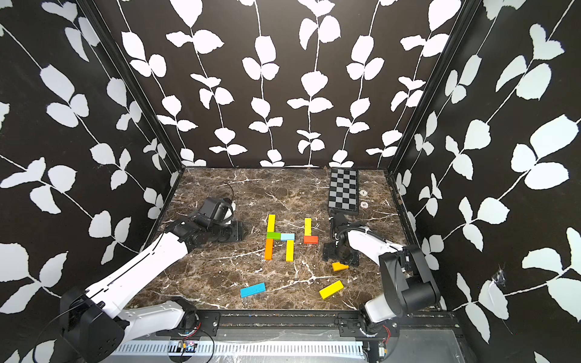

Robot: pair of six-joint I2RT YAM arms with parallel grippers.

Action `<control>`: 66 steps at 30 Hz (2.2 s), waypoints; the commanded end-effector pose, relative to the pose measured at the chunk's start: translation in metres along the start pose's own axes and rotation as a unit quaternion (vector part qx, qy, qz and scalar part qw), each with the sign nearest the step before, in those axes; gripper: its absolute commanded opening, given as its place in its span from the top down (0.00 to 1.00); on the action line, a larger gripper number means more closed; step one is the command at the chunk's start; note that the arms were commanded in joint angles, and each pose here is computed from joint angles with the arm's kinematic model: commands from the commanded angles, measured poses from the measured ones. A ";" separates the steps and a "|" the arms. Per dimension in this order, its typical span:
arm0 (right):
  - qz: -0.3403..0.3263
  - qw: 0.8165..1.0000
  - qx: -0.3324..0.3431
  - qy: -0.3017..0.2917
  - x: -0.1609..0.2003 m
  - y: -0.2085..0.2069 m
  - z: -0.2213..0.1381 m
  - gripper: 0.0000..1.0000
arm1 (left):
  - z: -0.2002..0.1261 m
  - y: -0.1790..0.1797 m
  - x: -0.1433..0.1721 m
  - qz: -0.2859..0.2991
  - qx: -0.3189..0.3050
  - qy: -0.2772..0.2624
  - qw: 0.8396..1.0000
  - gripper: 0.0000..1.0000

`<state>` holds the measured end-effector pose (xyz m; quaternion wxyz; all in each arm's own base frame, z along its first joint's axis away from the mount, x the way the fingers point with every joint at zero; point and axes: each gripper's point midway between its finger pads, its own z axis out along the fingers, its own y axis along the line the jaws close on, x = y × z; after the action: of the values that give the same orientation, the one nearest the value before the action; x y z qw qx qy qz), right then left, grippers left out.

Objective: Assemble the letter h with building blocks
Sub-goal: Pick up the building block from the center of the board, then place the building block at the center of the board, then assemble the building block at the center of the board.

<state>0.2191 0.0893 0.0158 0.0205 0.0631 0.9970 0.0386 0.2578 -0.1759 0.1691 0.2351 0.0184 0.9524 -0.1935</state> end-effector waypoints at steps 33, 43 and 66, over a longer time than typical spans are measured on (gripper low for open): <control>-0.068 0.996 0.047 -0.019 -0.081 0.032 -0.015 0.47 | 0.002 0.004 0.002 -0.004 -0.007 0.003 1.000 0.43; -0.053 0.997 0.050 -0.009 -0.091 0.031 -0.001 0.29 | 0.005 0.004 -0.001 -0.002 -0.011 0.005 1.000 0.43; 0.101 0.994 -0.048 -0.013 -0.097 0.016 -0.004 0.22 | 0.004 0.000 -0.004 0.002 -0.004 0.004 1.000 0.43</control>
<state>0.3173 0.0899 0.0337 0.0427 0.1330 0.9875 0.0726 0.2607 -0.1779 0.1583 0.2205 0.0151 0.9573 -0.1863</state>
